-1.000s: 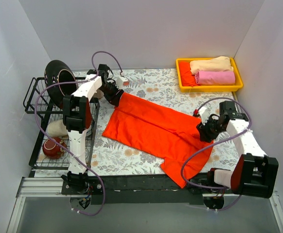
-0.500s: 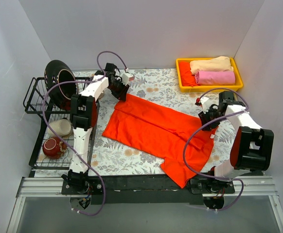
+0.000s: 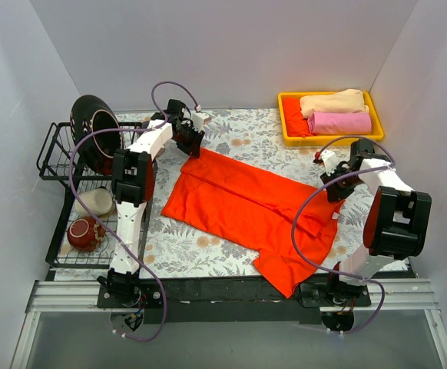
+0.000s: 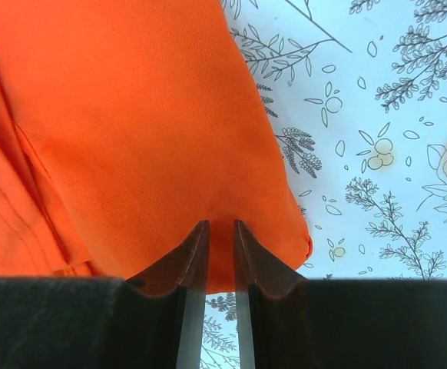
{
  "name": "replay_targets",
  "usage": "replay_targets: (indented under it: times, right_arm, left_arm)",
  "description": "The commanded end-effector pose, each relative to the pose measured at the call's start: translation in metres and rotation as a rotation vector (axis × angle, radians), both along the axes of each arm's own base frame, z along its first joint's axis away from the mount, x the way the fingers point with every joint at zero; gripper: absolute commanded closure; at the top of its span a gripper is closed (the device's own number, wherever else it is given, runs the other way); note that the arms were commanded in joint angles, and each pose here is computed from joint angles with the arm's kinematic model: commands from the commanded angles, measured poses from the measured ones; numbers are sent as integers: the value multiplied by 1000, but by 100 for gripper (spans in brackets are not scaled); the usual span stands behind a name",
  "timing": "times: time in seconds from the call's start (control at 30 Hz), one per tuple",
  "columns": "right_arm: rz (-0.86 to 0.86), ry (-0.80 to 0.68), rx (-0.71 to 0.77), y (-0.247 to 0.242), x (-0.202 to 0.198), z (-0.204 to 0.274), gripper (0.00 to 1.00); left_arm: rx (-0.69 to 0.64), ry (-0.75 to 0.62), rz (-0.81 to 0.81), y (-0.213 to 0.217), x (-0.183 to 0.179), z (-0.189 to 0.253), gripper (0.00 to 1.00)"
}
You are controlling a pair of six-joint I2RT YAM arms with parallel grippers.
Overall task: Roll the t-shirts
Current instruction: Fold the T-shirt at the center of the board.
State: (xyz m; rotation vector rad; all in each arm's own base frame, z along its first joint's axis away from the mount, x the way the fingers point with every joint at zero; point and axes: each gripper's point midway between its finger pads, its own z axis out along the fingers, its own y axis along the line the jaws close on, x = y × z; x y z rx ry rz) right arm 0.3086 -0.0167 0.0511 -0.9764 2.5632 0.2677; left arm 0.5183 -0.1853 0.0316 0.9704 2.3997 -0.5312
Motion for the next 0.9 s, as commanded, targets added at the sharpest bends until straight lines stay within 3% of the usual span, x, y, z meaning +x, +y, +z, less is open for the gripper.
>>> replay_targets:
  times: [0.0,0.13,0.27,0.57,0.7,0.87]
  right_arm:
    - [29,14,-64,-12,-2,-12,75]
    - [32,1,-136,-26,6,-28,77]
    - [27,-73,-224,-45,42,-32,80]
    - [62,-161,-217,-45,121,-21,81]
    - [95,-205,-204,-37,135,-11,81]
    - [51,-293,-150,-28,144,46,75]
  left_arm:
    - [19,-2,38,4,3,-5,79]
    - [41,3,63,10,-3,-5,80]
    - [68,-18,91,18,-10,1,81]
    - [78,24,126,24,-29,-1,82]
    - [51,16,134,20,-30,13,80]
    - [15,-44,112,6,-26,46,73]
